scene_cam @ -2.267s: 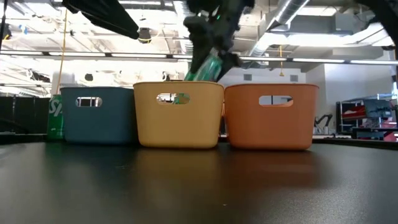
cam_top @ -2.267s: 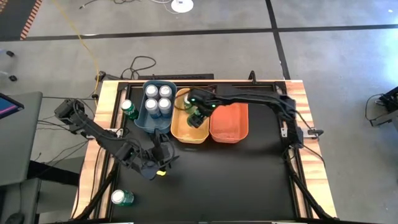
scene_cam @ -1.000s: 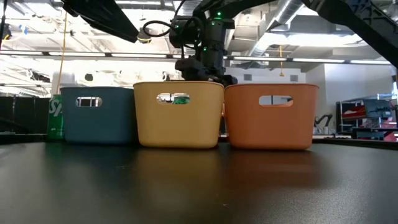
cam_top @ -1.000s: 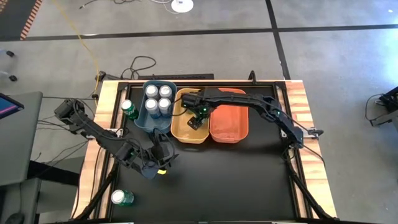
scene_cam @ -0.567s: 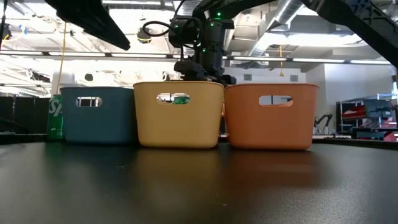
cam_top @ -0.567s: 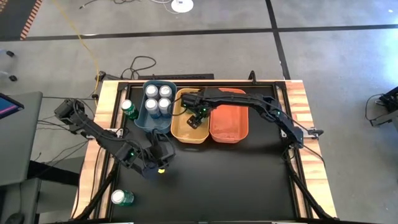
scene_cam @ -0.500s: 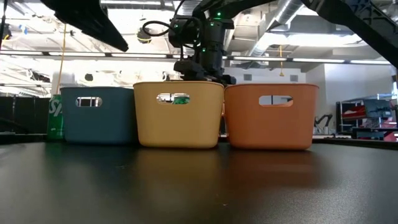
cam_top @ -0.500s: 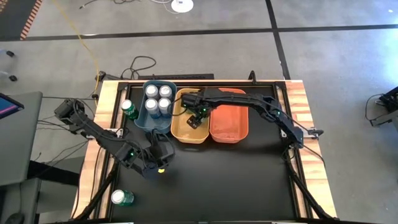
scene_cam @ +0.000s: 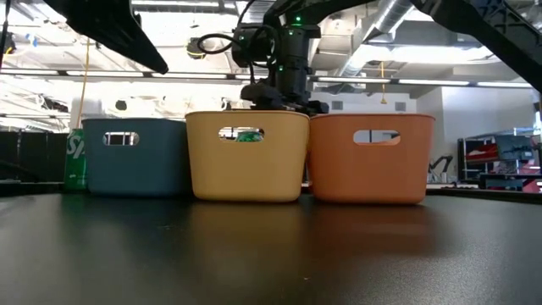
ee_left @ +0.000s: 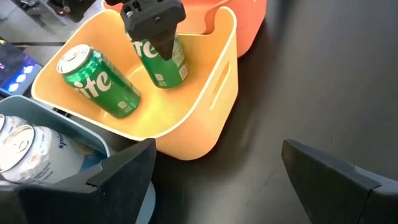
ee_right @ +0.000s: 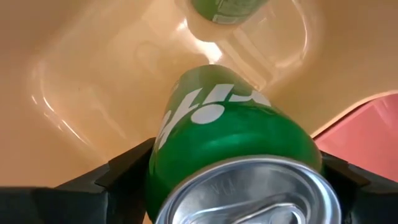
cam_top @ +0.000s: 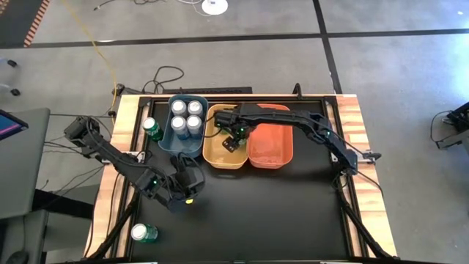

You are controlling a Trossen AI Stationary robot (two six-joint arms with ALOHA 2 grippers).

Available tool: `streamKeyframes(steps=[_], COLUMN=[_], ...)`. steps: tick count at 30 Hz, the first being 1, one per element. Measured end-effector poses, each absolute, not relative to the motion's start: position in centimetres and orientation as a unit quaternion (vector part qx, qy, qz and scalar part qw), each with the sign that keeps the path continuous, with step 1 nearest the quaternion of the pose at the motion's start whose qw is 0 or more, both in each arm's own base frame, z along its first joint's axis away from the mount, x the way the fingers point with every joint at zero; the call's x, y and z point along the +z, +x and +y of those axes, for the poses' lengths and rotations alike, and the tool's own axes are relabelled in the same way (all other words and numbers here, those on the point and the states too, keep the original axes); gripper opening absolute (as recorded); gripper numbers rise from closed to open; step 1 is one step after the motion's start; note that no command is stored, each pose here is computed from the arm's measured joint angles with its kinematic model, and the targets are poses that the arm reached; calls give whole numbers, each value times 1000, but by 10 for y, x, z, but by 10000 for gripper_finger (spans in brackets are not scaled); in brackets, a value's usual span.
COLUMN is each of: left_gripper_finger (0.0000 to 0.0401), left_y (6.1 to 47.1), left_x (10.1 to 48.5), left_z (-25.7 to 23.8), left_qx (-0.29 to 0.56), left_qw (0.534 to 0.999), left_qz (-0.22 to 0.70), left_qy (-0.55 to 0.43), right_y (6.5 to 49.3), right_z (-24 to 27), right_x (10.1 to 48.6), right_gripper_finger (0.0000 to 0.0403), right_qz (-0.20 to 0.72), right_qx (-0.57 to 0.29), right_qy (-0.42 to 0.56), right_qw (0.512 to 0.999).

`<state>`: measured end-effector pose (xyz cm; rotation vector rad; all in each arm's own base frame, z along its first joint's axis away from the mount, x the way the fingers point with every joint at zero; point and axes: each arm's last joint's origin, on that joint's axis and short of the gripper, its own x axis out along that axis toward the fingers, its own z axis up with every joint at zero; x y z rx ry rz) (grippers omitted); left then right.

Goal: Sort soda cans
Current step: Put the green soda can into the yellow bin

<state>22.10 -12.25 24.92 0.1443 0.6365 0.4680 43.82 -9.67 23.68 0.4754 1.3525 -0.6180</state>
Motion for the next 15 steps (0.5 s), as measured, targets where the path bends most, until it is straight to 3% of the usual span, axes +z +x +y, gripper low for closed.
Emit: streamKeyframes(steps=[15], left_gripper_finger=[343], left_y=[221], left_x=[249], left_z=[-123], left_qx=[228], left_qw=[921], left_qz=[308], left_qy=[67], right_y=[440], right_z=[-94], right_x=[238], right_gripper_finger=[379], right_qz=[616], right_qx=[-253], right_qy=[184], right_qw=[723])
